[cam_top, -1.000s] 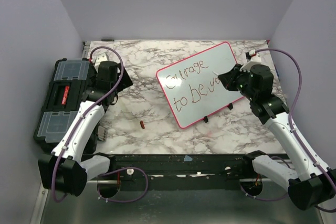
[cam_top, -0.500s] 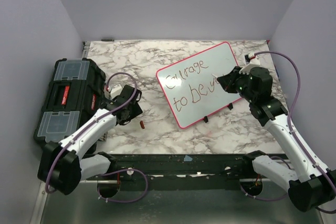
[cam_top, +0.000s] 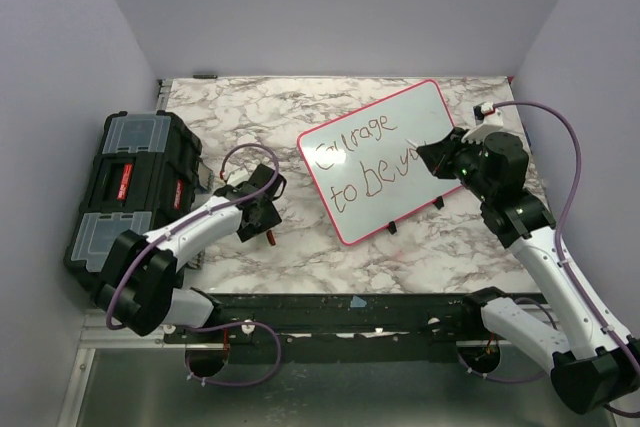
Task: Write a sentence on the whiteboard
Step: Close the whiteboard marker at the center of the board.
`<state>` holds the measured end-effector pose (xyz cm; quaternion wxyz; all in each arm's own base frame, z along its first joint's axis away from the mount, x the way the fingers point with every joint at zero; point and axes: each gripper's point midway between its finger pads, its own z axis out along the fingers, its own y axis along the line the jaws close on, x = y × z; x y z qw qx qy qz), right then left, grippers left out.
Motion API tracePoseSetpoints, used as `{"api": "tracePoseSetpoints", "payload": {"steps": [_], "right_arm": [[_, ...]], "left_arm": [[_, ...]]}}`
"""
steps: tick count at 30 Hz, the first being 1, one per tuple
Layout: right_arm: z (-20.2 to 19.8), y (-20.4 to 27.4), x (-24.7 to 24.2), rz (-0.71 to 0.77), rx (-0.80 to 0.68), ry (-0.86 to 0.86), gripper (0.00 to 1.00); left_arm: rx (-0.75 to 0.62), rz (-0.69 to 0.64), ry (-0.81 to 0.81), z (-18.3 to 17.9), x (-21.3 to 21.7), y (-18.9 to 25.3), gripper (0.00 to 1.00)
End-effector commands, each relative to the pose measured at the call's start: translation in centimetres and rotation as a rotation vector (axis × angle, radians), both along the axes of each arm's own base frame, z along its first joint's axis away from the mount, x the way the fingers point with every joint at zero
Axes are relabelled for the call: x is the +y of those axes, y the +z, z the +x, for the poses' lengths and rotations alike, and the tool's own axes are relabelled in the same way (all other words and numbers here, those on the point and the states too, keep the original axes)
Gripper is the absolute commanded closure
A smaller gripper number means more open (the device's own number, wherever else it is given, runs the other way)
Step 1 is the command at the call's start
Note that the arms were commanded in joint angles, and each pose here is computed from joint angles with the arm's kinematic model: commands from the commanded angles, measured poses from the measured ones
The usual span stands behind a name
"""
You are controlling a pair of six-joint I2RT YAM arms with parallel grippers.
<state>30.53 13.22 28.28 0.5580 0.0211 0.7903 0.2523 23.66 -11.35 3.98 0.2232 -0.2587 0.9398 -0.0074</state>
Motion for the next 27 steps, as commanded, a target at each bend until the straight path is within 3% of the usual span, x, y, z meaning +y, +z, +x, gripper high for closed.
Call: {"api": "tracePoseSetpoints", "payload": {"steps": [1, 11, 19, 26, 27], "right_arm": [[-0.4, -0.9, 0.1, -0.006, 0.023, 0.016, 0.99], [-0.4, -1.0, 0.1, -0.008, 0.027, 0.015, 0.99], [-0.3, -1.0, 0.0, -0.014, 0.028, 0.009, 0.99], [-0.2, -1.2, -0.2, -0.025, 0.031, 0.002, 0.99], [-0.2, -1.2, -0.2, -0.026, 0.033, 0.002, 0.99]], "left_arm": [[0.010, -0.019, -0.037, -0.3, -1.1, -0.7, 0.42], [0.054, -0.012, -0.053, -1.4, -1.6, -2.2, 0.51], [0.108, -0.015, -0.068, -2.2, -2.5, -3.5, 0.65], [0.133, -0.063, -0.088, -2.4, -3.6, -4.7, 1.00], [0.131, -0.066, -0.088, -2.3, -3.7, -4.7, 1.00]]}}
